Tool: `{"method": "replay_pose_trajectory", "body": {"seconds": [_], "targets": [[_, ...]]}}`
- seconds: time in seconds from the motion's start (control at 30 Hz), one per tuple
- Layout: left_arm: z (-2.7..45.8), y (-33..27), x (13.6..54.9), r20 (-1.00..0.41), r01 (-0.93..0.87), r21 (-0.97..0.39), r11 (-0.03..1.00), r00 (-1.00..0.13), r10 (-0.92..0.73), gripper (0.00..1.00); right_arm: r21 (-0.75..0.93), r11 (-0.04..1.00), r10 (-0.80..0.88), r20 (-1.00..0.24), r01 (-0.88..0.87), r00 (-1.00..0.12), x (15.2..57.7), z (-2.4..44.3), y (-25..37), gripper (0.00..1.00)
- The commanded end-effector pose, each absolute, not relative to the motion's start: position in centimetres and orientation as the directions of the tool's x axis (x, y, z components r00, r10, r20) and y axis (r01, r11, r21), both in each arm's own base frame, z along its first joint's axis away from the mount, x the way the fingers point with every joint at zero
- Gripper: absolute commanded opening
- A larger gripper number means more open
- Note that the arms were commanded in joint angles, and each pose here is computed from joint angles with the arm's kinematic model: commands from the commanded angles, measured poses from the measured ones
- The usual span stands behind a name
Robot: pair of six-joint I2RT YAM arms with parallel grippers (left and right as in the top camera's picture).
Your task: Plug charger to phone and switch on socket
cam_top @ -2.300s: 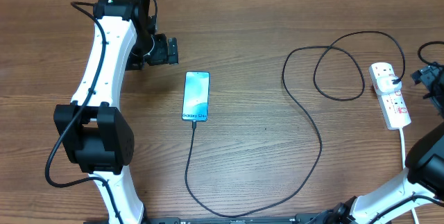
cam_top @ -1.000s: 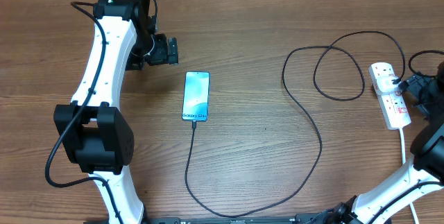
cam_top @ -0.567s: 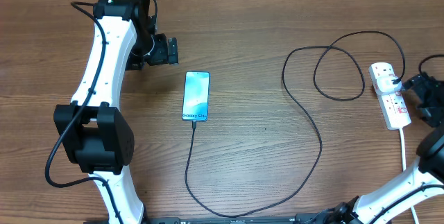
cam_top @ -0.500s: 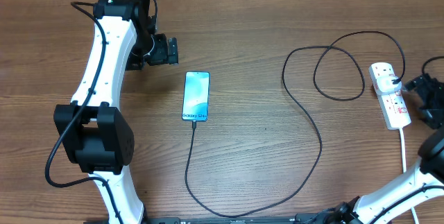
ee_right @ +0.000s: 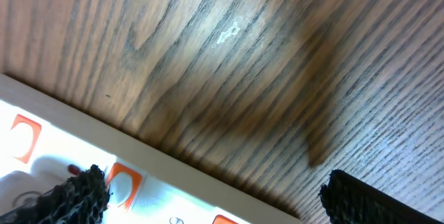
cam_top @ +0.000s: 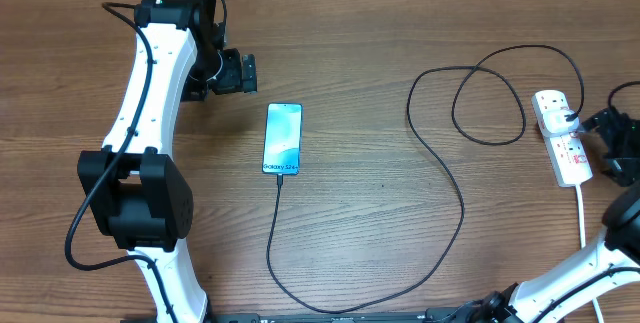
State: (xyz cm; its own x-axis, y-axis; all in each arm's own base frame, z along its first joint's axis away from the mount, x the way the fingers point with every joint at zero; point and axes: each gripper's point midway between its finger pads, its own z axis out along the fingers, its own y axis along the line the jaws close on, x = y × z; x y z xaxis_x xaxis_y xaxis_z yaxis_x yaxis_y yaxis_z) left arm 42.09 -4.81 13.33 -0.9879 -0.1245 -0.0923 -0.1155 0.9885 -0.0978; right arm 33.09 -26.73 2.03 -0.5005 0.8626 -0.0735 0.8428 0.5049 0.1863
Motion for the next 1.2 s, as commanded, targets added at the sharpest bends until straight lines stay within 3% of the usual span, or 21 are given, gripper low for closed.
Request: {"method": "replay_pose_trajectory", "body": {"seconds": [0.0,1.17], "targets": [[14.1,-4.5,42.2,-0.112,-0.128,-0.097,0.987,-0.984,-0.138,1.00,0.095,0.531,0.847,-0.094,0.842,-0.523,32.7,1.6,-26.8,1.00],[14.1,-4.5,42.2,-0.112,-0.128,-0.096,0.987,-0.984,-0.138,1.00,0.077,0.550,0.835,-0.024,0.832,-0.550,32.1,0.9,-25.0,1.00]]}}
